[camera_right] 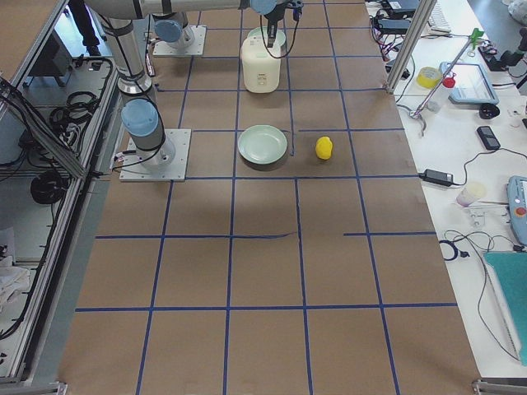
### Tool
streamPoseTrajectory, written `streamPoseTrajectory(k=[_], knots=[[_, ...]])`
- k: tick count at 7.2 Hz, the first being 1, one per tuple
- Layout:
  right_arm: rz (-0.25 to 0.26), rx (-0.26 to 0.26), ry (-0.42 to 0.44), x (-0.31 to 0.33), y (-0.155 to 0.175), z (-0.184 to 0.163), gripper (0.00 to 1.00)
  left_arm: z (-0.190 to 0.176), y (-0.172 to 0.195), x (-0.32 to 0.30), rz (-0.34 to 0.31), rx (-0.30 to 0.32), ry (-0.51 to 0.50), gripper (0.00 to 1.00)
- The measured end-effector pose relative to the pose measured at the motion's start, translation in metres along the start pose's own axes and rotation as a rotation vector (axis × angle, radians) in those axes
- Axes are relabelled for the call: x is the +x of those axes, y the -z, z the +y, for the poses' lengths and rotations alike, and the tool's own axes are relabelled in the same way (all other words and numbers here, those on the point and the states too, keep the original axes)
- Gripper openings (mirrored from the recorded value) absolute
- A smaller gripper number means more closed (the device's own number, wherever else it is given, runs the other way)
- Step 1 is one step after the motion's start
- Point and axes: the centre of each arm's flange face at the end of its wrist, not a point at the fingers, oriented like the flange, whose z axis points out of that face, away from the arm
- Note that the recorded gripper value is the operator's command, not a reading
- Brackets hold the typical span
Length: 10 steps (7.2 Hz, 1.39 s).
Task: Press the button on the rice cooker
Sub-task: 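Move the right gripper over the rice cooker's green lid button, then press down on the green button with the right gripper fingertips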
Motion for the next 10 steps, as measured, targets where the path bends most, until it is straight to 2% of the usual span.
streamPoseTrajectory(k=[2,5,7,10], knots=[[0.013,-0.014,0.019,-0.025,-0.028,0.011,0.0,0.0,0.0,0.0,0.0,0.0,0.0,1.0],[-0.002,0.03,0.018,-0.038,-0.059,0.021,0.0,0.0,0.0,0.0,0.0,0.0,0.0,1.0],[-0.007,0.048,0.02,-0.041,-0.068,0.023,0.0,0.0,0.0,0.0,0.0,0.0,0.0,1.0],[-0.001,0.044,0.022,-0.041,-0.073,0.024,0.0,0.0,0.0,0.0,0.0,0.0,0.001,1.0]])
